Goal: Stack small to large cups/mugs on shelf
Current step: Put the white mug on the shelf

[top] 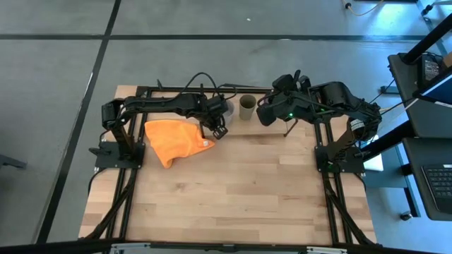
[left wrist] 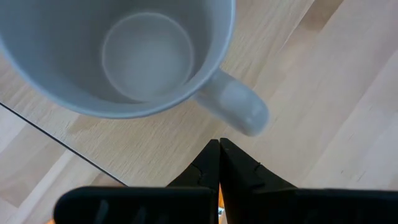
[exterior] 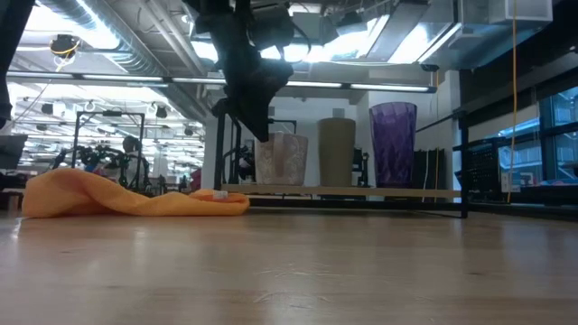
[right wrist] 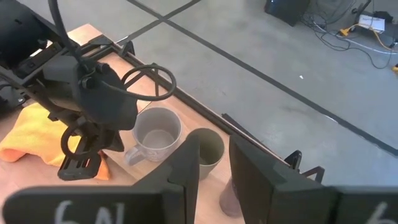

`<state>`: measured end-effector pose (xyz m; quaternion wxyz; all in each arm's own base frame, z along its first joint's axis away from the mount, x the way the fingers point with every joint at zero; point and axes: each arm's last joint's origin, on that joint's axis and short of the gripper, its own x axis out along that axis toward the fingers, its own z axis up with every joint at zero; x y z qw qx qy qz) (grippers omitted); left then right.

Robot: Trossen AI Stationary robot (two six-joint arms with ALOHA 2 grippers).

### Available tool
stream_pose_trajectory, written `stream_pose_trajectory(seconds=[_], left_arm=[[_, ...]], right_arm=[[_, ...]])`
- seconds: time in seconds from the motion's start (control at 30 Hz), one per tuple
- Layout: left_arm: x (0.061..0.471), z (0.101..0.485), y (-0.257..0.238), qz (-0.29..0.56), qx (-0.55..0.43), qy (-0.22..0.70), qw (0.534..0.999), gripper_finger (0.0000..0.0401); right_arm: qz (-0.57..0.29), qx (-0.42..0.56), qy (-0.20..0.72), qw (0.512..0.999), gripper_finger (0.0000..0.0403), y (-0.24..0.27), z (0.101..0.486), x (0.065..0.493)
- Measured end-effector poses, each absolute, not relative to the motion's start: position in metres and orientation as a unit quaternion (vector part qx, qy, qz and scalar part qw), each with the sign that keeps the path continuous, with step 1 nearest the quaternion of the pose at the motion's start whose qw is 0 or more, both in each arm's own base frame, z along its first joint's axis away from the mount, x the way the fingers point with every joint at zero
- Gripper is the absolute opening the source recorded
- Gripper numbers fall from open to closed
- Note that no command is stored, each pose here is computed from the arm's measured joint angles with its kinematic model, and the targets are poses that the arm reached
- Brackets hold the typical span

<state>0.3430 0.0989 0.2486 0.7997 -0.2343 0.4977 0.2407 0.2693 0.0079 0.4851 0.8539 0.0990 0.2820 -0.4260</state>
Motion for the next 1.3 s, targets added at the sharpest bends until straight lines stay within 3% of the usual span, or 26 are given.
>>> stream_pose_trajectory(seconds=[0.67,0.93,1.3], left_arm=[[0.347,0.267,0.092,0.222,-0.217,0.51,0.803,0.0],[0.346,0.266,0.087,0.178,-0.15,0.535,0.812,0.0],[0.343,0.273,0.086,0.172,-0.136,0.551,0.805,0.0]], right_arm=[[-0.43,0.108,0.277,0.853,0.0091,0.008,0.485,0.269],[-0.432,0.107,0.275,0.852,0.0091,0.008,0.485,0.269],[-0.433,0.109,0.274,0.852,0.0091,0.008,0.485,0.269]])
